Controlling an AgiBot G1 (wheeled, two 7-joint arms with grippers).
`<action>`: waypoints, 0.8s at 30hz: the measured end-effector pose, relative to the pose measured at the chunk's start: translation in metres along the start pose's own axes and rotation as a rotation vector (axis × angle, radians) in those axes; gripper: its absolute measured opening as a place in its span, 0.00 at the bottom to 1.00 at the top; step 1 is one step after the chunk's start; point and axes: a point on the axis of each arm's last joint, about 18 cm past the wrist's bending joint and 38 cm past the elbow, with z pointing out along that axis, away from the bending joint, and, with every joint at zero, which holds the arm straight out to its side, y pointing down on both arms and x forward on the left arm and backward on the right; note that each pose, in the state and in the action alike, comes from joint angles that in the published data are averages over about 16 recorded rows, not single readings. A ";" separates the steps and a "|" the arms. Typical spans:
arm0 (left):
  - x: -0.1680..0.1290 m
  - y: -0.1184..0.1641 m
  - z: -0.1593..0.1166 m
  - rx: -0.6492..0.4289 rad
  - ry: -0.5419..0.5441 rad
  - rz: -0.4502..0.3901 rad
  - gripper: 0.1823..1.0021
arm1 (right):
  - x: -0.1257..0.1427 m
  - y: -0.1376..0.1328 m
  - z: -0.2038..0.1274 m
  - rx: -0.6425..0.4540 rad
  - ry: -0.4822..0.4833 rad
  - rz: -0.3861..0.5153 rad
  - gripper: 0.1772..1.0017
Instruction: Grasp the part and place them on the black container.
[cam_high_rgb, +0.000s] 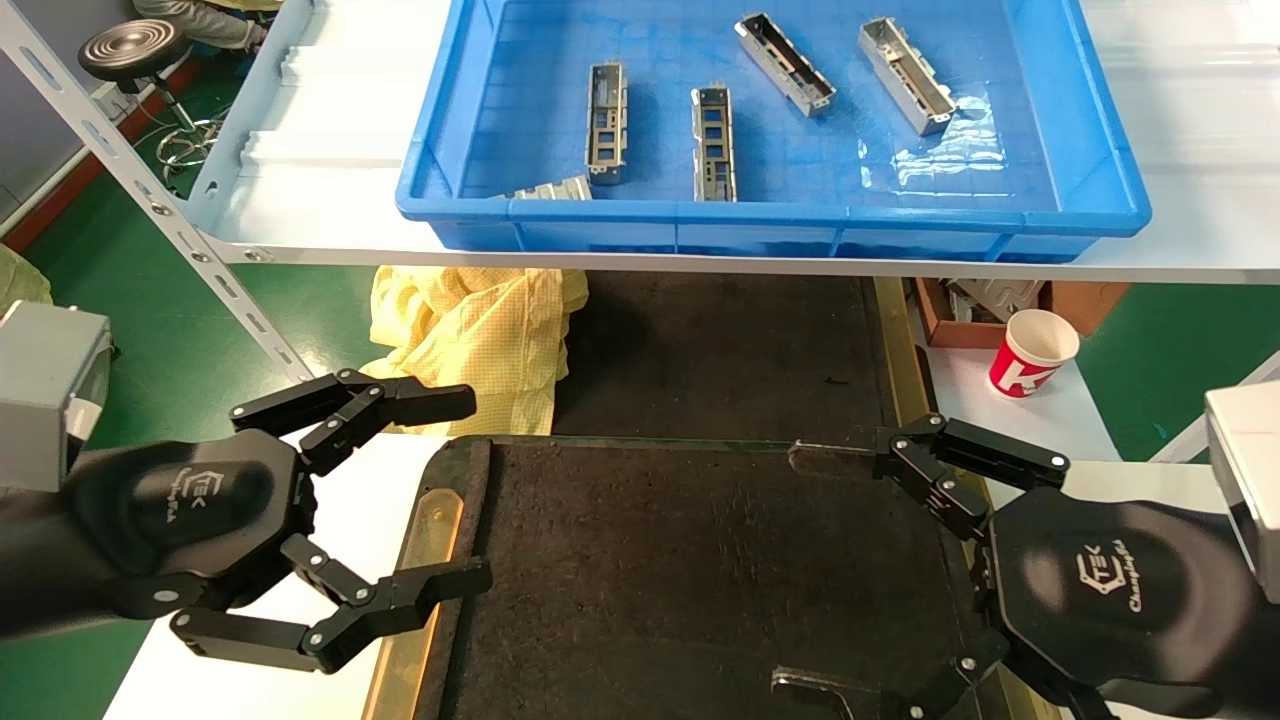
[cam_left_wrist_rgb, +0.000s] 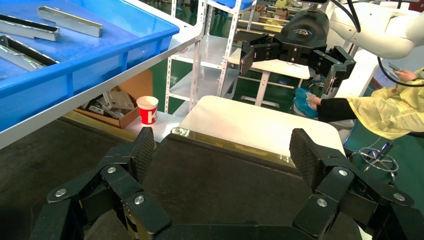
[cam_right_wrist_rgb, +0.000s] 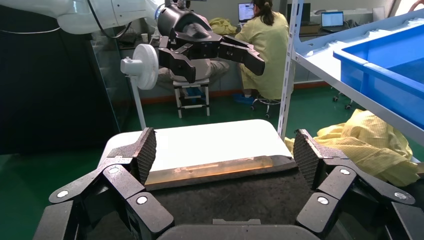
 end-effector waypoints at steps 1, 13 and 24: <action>0.000 0.000 0.000 0.000 0.000 0.000 1.00 | 0.000 0.000 0.000 0.000 0.000 0.000 1.00; 0.000 0.000 0.000 0.000 0.000 0.000 0.99 | 0.000 0.000 0.000 0.000 0.000 0.000 1.00; 0.000 0.000 0.000 0.000 0.000 0.000 0.93 | 0.000 0.000 0.000 0.000 0.000 0.000 1.00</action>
